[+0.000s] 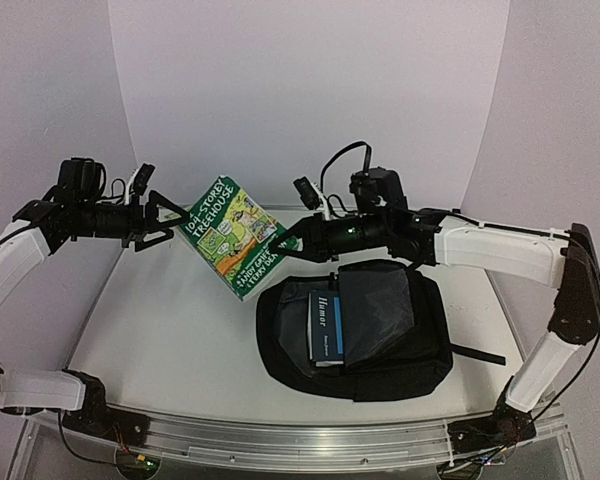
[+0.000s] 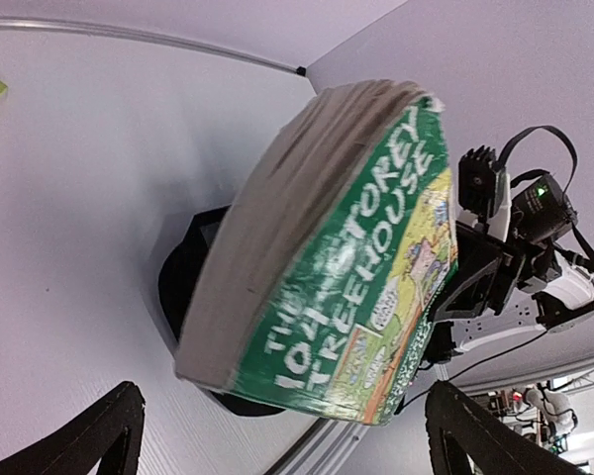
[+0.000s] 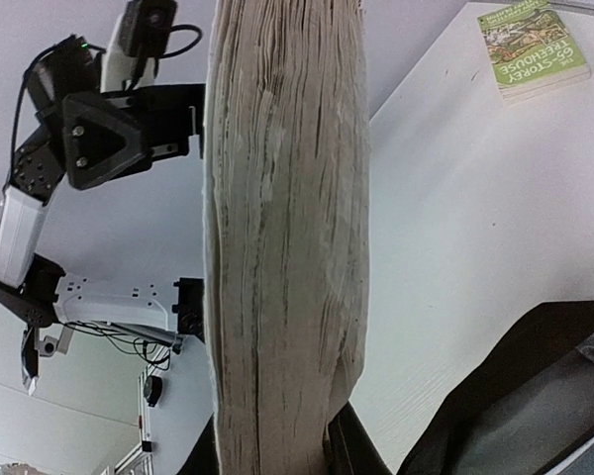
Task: Pack the student bag
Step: Pick up the book from the center of the board.
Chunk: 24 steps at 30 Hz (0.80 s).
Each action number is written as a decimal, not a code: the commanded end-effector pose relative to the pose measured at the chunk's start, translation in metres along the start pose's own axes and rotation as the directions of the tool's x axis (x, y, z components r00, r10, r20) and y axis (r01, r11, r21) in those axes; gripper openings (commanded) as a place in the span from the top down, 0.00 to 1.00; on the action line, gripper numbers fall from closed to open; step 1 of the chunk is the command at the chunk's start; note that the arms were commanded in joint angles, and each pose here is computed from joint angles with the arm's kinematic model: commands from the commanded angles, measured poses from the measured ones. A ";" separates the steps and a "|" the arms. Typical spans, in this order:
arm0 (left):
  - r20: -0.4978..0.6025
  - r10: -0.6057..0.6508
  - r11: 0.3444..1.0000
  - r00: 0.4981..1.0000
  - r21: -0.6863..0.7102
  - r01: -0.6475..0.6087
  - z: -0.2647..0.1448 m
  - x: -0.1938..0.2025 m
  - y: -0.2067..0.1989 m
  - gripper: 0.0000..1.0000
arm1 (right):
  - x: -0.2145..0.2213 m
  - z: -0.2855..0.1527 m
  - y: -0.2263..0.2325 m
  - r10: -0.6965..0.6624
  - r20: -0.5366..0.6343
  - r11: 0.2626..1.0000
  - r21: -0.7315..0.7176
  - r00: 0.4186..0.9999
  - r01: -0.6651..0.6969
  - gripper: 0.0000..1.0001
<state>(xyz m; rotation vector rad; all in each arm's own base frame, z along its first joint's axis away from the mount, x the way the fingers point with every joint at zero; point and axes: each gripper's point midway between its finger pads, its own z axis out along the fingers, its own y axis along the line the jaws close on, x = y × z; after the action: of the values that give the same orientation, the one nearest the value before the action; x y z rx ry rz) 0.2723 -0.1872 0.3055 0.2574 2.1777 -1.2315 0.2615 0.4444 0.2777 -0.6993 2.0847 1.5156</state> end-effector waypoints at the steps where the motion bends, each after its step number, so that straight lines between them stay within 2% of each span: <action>1: -0.055 0.026 0.997 0.998 0.079 -0.022 0.000 -0.001 -0.016 0.01 | -0.016 -0.030 0.056 -0.136 0.062 0.981 -0.131 0.989 0.143 1.00; 7: -0.078 0.065 0.972 0.995 0.232 -0.046 0.001 0.004 -0.042 0.01 | -0.005 -0.032 0.062 -0.146 0.018 0.973 -0.178 0.989 0.146 1.00; 12: -0.158 0.069 0.945 0.985 0.328 -0.014 0.006 0.016 -0.054 0.02 | 0.004 -0.028 0.062 -0.151 -0.025 0.968 -0.207 0.988 0.142 1.00; 19: -0.254 0.064 0.924 0.965 0.379 0.039 0.015 0.030 -0.058 0.03 | 0.015 -0.026 0.065 -0.160 -0.077 0.956 -0.258 0.984 0.136 1.00; 21: -0.274 0.072 0.917 0.959 0.396 0.044 0.017 0.034 -0.061 0.06 | 0.019 -0.025 0.064 -0.161 -0.097 0.954 -0.270 0.982 0.130 1.00; 24: -0.299 0.073 0.913 0.951 0.405 0.057 0.021 0.037 -0.062 0.15 | 0.025 -0.023 0.061 -0.161 -0.123 0.954 -0.273 0.979 0.123 1.00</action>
<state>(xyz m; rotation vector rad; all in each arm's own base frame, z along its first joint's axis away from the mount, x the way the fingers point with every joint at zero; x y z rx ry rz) 0.2322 -0.2362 0.2956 0.5538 2.2214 -1.6893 0.2138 0.4327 0.2846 -0.9343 2.0673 1.6662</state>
